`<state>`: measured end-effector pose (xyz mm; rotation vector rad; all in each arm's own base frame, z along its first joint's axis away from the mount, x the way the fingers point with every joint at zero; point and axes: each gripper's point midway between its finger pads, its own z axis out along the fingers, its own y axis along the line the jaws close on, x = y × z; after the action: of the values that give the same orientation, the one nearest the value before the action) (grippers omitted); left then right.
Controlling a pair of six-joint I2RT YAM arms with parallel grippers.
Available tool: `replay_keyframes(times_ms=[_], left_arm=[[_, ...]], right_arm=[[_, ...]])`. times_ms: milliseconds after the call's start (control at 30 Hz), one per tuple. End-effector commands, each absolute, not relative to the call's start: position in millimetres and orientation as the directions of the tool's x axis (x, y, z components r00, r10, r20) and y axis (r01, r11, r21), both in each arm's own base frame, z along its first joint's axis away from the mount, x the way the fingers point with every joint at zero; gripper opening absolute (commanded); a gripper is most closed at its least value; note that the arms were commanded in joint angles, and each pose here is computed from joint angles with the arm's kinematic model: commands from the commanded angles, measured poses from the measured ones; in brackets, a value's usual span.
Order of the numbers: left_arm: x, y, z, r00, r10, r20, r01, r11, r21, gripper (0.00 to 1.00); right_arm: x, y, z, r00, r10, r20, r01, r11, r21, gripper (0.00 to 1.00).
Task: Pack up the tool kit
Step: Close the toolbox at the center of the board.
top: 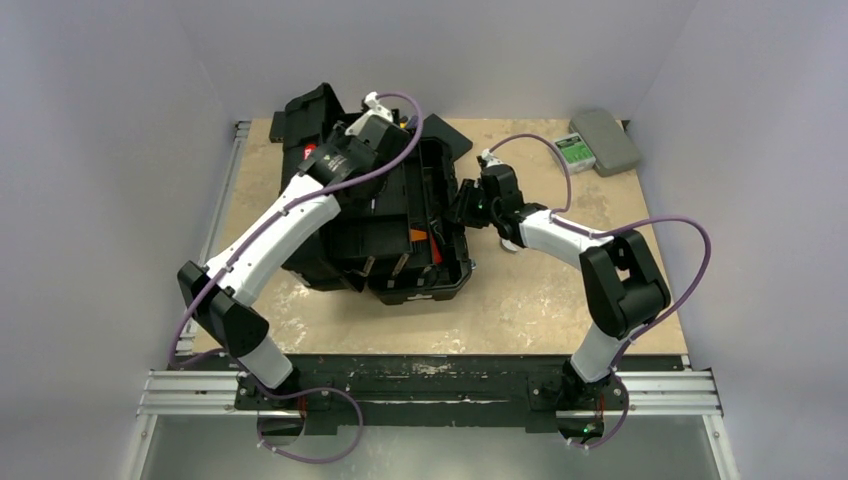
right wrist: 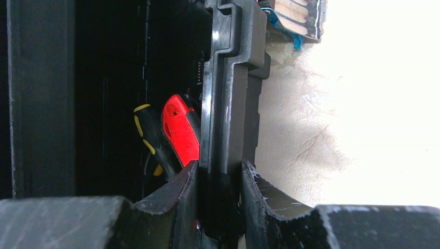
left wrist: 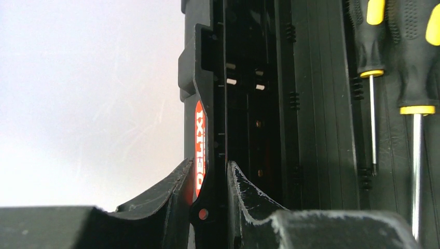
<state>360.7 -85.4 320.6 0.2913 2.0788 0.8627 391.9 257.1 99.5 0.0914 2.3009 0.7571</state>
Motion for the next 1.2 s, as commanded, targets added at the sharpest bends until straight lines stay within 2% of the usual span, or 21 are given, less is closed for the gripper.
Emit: replay_keyframes(times_ms=[0, 267, 467, 500, 533, 633, 933, 1167], left_arm=[[359, -102, 373, -0.511, 0.532, -0.675, -0.224, 0.676, 0.702, 0.0], [366, -140, 358, -0.49, 0.572, -0.657, -0.164, 0.68, 0.714, 0.0], [365, -162, 353, -0.473, 0.599, -0.646, -0.137, 0.674, 0.726, 0.0], [365, -165, 353, -0.468, 0.602, -0.647, -0.134, 0.675, 0.725, 0.0], [365, -168, 353, -0.465, 0.605, -0.646, -0.129, 0.676, 0.726, 0.0], [363, -176, 354, -0.453, 0.612, -0.648, -0.123, 0.677, 0.725, 0.0], [358, -193, 348, -0.439, 0.594, -0.674, -0.071, 0.725, 0.685, 0.0], [350, -219, 319, -0.474, 0.509, -0.719, 0.035, 0.827, 0.562, 0.02]], right_arm=[[376, 288, 109, -0.779, 0.275, -0.564, -0.151, 0.79, 0.594, 0.0], [358, 324, 117, -0.791, 0.248, -0.559, -0.198, 0.761, 0.618, 0.0], [350, 328, 129, -0.783, 0.253, -0.568, -0.214, 0.749, 0.628, 0.0], [349, 328, 134, -0.782, 0.251, -0.571, -0.221, 0.744, 0.63, 0.04], [348, 327, 138, -0.779, 0.254, -0.573, -0.222, 0.744, 0.631, 0.14], [351, 319, 151, -0.755, 0.272, -0.597, -0.212, 0.761, 0.613, 0.36], [358, 275, 181, -0.714, 0.332, -0.617, -0.166, 0.776, 0.609, 0.66], [363, 219, 197, -0.657, 0.393, -0.643, -0.109, 0.795, 0.597, 0.87]])
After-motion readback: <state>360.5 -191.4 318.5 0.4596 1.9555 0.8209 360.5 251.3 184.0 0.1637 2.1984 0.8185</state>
